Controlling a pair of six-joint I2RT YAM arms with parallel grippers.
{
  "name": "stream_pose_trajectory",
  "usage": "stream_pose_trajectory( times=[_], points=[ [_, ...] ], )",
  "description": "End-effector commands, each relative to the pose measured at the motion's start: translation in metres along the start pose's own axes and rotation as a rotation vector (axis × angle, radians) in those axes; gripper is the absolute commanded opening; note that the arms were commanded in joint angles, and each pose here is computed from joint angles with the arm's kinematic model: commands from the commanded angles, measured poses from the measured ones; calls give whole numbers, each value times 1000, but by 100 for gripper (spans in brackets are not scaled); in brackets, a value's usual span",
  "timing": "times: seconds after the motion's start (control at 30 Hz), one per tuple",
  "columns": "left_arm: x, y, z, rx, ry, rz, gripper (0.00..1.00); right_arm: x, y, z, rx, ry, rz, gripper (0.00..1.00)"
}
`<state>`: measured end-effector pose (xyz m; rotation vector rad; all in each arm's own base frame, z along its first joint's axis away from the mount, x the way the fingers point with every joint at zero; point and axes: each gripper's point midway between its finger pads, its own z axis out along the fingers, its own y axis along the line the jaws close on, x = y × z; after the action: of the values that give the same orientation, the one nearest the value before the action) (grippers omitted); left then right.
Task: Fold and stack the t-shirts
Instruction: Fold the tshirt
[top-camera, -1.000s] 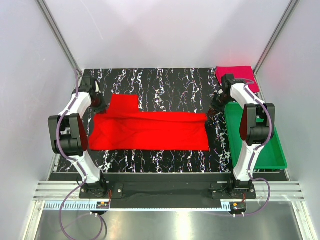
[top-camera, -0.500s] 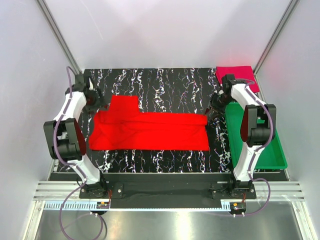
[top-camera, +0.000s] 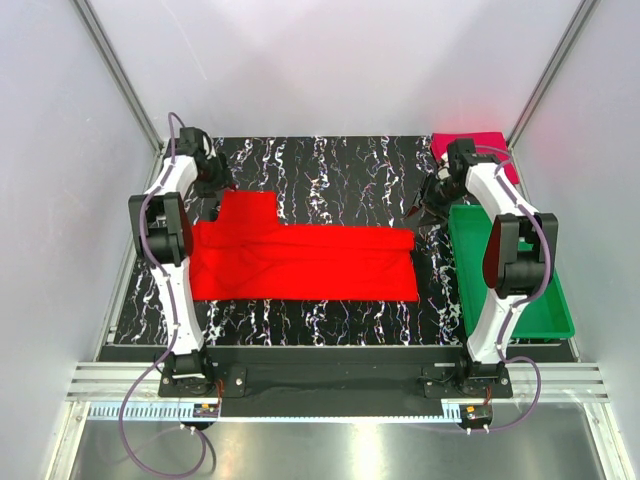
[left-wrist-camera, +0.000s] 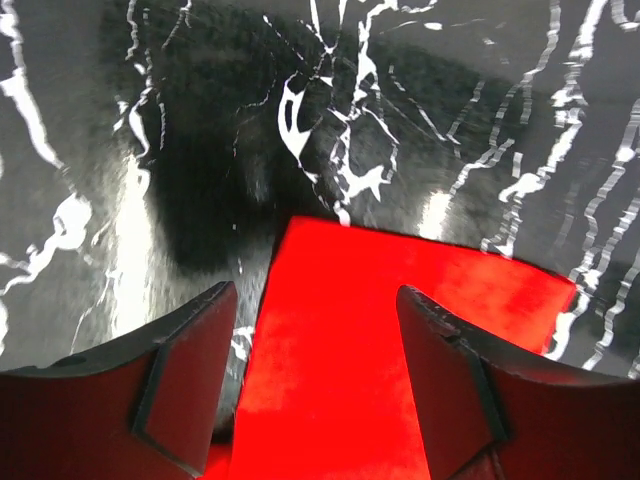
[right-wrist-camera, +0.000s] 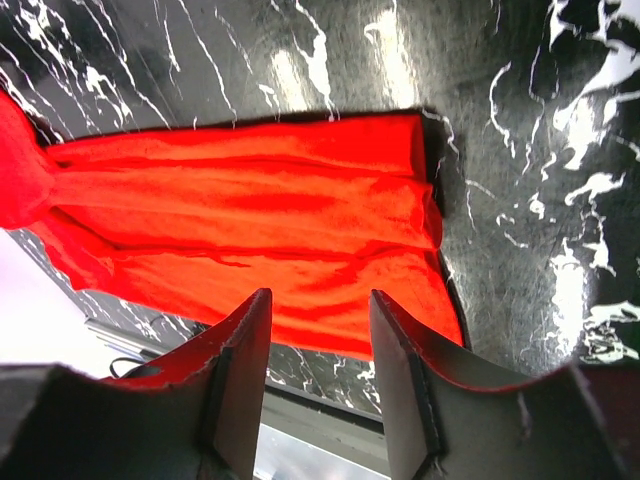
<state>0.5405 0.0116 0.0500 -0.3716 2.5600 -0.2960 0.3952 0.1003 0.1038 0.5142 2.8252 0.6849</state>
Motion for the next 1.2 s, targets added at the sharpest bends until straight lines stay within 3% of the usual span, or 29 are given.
stream_pose_trajectory(
  times=[0.0,0.37,0.67,0.8,1.0,1.17],
  points=[
    [-45,-10,-15,2,-123,63,69,3,12,-18,-47,-36,-44,50],
    [-8,-8,12,-23,-24,77,56,3,11,-6,-64,-8,-32,49],
    [-1,1,26,-50,21,91,50,10,8,-7,-60,0,-38,49],
    [5,2,32,-44,46,92,38,16,5,-7,-55,6,-39,49],
    [4,0,29,-34,53,109,0,20,3,-7,-56,13,-41,49],
    [-11,-12,0,-12,8,108,0,20,4,-6,-65,20,-36,49]
  ],
)
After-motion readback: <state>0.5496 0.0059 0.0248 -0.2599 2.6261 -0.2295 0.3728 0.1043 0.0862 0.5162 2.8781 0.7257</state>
